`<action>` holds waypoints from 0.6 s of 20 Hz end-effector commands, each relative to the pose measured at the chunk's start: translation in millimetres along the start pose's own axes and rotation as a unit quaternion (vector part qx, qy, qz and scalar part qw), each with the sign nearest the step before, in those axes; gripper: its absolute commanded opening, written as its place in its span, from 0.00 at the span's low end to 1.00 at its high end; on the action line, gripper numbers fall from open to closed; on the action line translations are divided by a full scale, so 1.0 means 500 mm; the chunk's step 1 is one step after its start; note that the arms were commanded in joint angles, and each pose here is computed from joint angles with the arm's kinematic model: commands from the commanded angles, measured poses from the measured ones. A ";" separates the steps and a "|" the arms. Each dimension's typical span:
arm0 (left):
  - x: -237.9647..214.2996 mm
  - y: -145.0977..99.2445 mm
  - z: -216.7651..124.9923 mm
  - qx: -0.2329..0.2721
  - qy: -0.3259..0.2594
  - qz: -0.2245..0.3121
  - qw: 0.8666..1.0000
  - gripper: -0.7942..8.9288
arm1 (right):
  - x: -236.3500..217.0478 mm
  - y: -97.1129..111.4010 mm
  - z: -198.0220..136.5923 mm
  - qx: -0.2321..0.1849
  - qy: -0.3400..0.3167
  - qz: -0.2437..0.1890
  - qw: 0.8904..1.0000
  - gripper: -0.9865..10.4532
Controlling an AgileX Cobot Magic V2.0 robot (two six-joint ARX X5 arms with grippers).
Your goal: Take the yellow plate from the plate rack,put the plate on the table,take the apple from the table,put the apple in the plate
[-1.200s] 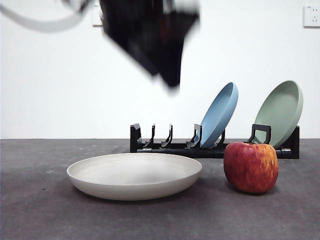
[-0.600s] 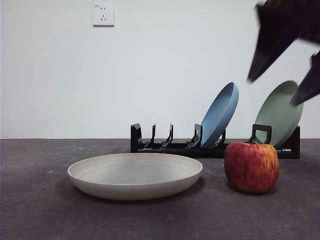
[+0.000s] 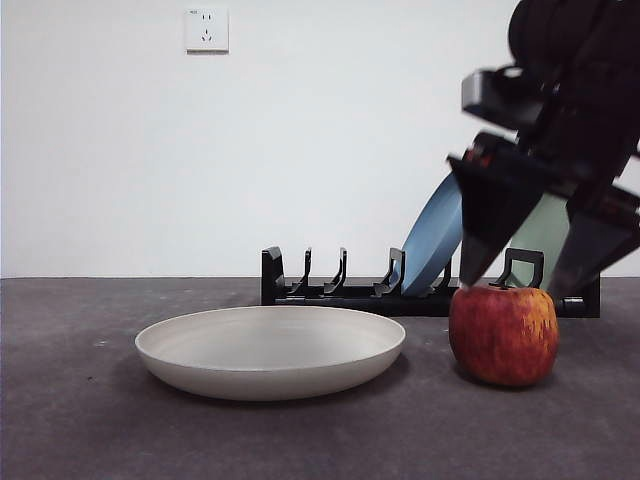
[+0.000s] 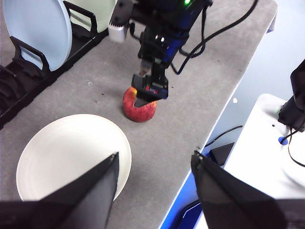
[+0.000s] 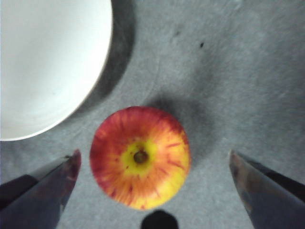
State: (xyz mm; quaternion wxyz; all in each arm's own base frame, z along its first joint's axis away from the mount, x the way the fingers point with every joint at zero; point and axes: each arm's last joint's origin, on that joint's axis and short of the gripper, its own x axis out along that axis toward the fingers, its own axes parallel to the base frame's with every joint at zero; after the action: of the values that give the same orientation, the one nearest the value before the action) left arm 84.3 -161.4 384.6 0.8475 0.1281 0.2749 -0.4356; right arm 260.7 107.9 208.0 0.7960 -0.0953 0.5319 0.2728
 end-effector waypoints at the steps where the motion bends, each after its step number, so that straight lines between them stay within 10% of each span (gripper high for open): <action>1: 0.002 -0.001 -0.001 -0.009 0.001 -0.001 1.000 0.34 | 0.024 0.001 0.002 0.000 0.014 0.002 1.000 0.67; 7: 0.003 -0.001 -0.001 -0.010 0.001 -0.001 1.000 0.34 | 0.067 0.008 0.002 -0.006 0.041 0.011 0.999 0.63; 12: 0.003 -0.001 -0.001 -0.010 0.001 0.000 1.000 0.34 | 0.068 0.011 0.001 0.010 0.045 0.012 0.999 0.11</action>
State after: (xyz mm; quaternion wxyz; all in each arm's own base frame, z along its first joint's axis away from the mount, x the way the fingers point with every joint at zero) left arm 84.3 -161.4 384.6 0.8481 0.1239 0.2773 -0.4341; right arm 267.5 123.3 180.4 0.7709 -0.0980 0.5653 0.2766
